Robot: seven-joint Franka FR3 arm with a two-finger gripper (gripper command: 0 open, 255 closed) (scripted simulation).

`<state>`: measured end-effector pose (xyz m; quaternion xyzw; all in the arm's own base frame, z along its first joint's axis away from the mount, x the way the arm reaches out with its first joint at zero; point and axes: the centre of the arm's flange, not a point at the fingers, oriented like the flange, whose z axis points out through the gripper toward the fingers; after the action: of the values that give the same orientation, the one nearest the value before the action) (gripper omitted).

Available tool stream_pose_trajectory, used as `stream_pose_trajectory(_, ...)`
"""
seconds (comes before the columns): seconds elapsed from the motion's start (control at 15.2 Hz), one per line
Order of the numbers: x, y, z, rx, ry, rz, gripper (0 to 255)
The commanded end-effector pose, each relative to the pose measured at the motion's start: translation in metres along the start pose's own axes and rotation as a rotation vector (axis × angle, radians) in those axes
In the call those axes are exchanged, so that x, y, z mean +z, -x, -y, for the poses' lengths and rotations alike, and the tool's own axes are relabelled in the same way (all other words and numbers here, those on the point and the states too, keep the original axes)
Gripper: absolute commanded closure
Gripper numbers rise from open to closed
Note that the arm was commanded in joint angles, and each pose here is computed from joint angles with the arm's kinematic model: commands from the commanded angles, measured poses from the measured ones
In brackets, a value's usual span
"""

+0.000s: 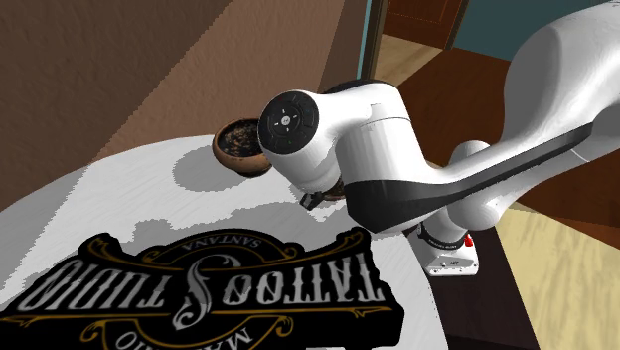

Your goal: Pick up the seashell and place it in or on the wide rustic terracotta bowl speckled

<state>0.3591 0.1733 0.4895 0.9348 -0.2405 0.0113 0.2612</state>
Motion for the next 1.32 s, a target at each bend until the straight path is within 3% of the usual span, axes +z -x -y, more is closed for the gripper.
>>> stream_pose_trajectory(0.0, 0.000, 0.000, 0.000, 0.000, 0.000, 0.000, 255)
stream_pose_trajectory(0.13, 0.000, 0.000, 0.000, 0.000, 0.000, 0.000, 255)
stream_pose_trajectory(0.2, 0.000, 0.000, 0.000, 0.000, 0.000, 0.000, 0)
stream_pose_trajectory(0.26, 0.007, -0.030, -0.043, -0.113, -0.271, 0.097, 0)
stream_pose_trajectory(0.33, 0.016, -0.046, -0.063, -0.170, -0.407, 0.145, 0)
stream_pose_trajectory(0.86, 0.052, -0.039, -0.047, -0.170, -0.407, 0.145, 0)
stream_pose_trajectory(1.25, 0.052, -0.039, -0.047, -0.170, -0.407, 0.145, 0)
